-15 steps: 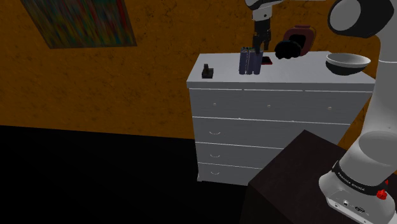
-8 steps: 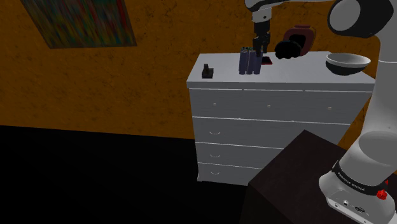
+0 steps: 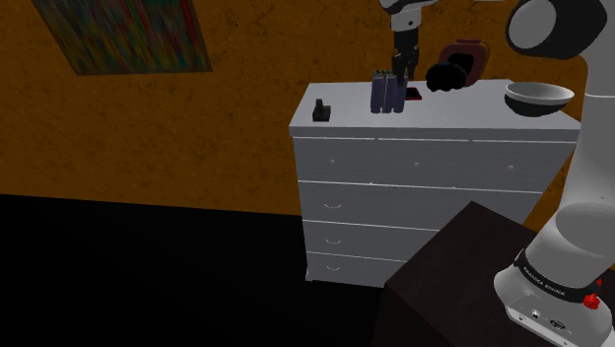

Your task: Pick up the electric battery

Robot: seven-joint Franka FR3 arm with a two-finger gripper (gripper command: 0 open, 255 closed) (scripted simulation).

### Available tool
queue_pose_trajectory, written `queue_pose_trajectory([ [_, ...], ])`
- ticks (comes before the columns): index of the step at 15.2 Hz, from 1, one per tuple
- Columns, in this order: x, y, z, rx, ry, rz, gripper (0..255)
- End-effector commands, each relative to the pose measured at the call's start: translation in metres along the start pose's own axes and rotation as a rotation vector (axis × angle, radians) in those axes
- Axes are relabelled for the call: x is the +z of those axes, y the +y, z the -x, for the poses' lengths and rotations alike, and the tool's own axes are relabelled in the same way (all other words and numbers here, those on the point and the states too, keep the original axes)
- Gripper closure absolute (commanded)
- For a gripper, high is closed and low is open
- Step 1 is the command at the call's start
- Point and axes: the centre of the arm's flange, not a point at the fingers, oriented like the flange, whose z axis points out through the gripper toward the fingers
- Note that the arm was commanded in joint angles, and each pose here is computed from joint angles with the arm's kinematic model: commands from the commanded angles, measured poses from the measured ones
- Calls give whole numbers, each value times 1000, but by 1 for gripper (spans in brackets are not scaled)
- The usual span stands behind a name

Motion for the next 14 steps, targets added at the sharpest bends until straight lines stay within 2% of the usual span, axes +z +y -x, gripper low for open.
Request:
queue_pose_trajectory([
  [1, -11, 0, 2, 0, 1, 0, 255],
  [12, -68, 2, 12, 0, 1, 0, 255],
  [14, -69, 2, 12, 0, 1, 0, 255],
])
